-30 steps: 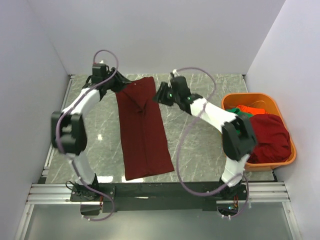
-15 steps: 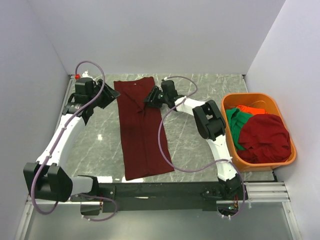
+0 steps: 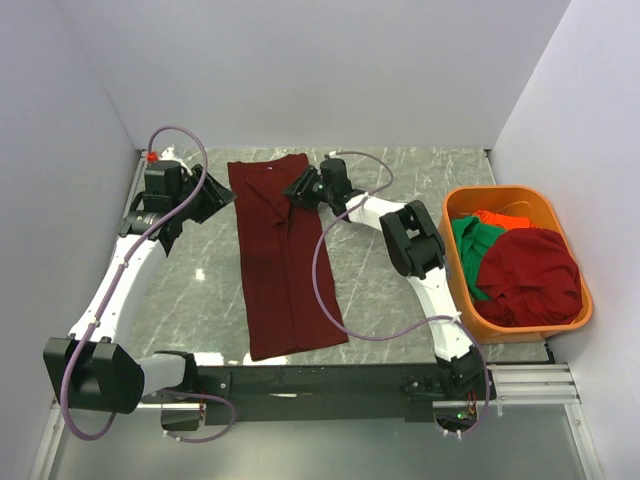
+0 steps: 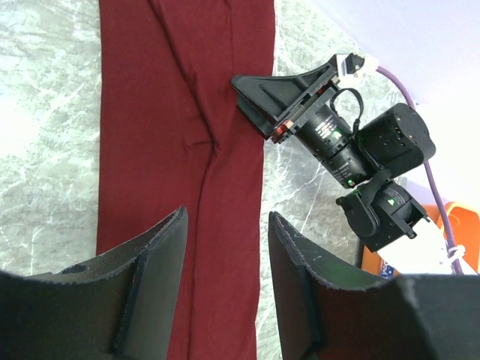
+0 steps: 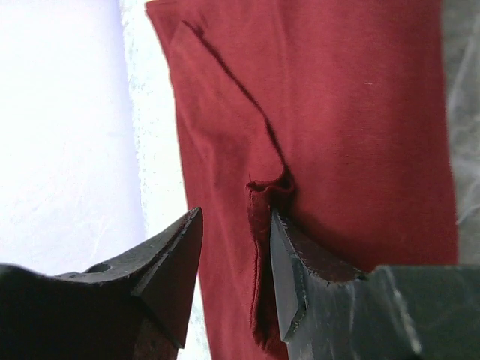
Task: Fold and stack the t-shirts
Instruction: Fold the tshirt
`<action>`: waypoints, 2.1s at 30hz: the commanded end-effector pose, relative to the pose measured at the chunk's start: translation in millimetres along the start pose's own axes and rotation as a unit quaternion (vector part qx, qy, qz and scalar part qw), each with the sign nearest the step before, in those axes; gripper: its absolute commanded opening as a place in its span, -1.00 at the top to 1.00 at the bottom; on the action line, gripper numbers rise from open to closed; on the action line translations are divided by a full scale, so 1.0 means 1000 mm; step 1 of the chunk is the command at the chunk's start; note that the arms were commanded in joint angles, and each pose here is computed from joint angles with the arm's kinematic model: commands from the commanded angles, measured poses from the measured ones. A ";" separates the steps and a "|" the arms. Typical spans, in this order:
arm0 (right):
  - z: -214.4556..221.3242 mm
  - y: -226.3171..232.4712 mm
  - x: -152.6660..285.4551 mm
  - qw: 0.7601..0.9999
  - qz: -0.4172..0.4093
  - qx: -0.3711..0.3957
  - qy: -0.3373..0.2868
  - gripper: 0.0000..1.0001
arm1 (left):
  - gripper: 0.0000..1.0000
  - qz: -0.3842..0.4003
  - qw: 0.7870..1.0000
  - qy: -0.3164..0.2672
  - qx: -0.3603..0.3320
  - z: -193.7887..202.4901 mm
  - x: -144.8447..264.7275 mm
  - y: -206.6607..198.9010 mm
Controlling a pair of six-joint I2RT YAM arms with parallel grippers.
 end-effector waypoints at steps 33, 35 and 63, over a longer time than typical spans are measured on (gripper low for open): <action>0.050 0.062 -0.016 0.993 -0.084 0.080 0.027 0.78 | -0.03 0.016 1.000 0.012 -0.016 0.003 -0.003 0.007; 0.057 0.061 -0.018 0.992 -0.082 0.086 0.037 0.78 | -0.03 0.017 1.000 0.012 -0.015 0.004 -0.003 0.008; 0.085 0.037 -0.003 0.978 -0.040 0.186 0.085 0.16 | -0.05 -0.049 0.998 0.023 0.034 -0.008 -0.071 0.019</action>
Point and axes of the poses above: each gripper's point midway between its finger pads, its own x axis back along the fingers, its own y axis along the line the jaws close on, z = x × y, the point moved 8 cm from there along x, back along the fingers, and after that the axes turned 4 degrees about x, right-handed, at the moved point
